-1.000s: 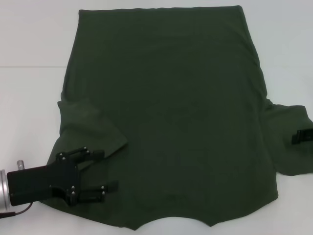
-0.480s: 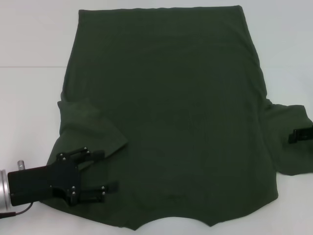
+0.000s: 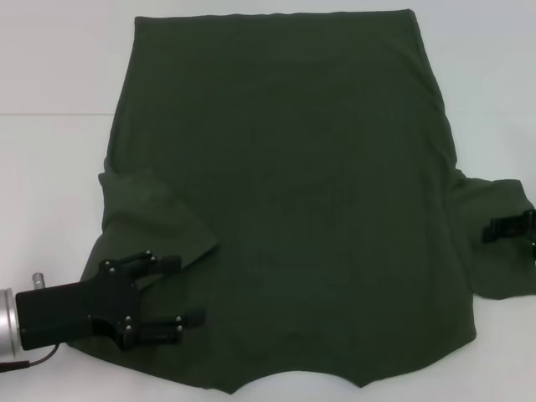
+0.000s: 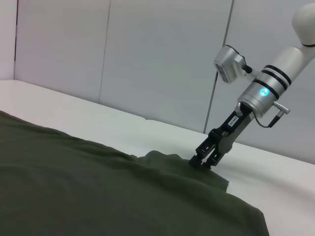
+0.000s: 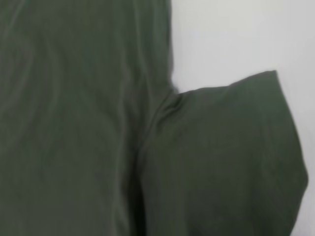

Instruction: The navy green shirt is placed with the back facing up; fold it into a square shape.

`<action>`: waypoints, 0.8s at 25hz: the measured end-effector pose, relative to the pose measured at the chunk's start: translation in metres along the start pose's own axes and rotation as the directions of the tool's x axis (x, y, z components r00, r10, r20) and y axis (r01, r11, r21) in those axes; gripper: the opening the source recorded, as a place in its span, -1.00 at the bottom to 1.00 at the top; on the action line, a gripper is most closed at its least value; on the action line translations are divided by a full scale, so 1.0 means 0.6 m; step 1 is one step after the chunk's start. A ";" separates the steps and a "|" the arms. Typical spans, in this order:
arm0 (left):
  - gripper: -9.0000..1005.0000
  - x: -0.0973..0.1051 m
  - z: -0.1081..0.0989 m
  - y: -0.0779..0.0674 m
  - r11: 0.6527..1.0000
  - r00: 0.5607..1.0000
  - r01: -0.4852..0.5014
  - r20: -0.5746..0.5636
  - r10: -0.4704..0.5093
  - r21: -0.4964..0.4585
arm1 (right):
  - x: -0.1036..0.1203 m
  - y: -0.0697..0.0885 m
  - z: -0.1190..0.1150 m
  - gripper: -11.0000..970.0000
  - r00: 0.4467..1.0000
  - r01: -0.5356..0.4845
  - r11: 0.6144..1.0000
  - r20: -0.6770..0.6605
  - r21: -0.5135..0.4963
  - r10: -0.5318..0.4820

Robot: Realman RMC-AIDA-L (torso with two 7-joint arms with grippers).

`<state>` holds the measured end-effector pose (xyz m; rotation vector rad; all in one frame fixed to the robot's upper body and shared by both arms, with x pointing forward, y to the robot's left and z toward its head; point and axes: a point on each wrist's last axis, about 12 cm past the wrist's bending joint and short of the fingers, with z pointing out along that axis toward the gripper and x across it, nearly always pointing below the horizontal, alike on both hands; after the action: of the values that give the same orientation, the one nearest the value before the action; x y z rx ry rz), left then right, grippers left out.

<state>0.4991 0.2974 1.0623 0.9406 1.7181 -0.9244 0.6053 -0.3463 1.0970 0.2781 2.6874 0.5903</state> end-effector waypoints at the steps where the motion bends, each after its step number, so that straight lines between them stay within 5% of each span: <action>1: 0.77 0.000 0.000 0.000 1.000 1.000 0.002 0.000 -0.002 0.000 | -0.001 0.003 0.001 0.88 1.000 0.003 1.000 -0.001 -0.002 -0.003; 20: 0.76 -0.002 0.002 0.003 1.000 1.000 0.011 -0.001 -0.011 -0.006 | -0.004 0.007 0.001 0.83 1.000 0.018 1.000 0.000 0.005 -0.018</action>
<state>0.5014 0.2967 1.0627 0.9285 1.7275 -0.9258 0.6083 -0.3429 1.0992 0.2551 2.6892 0.5788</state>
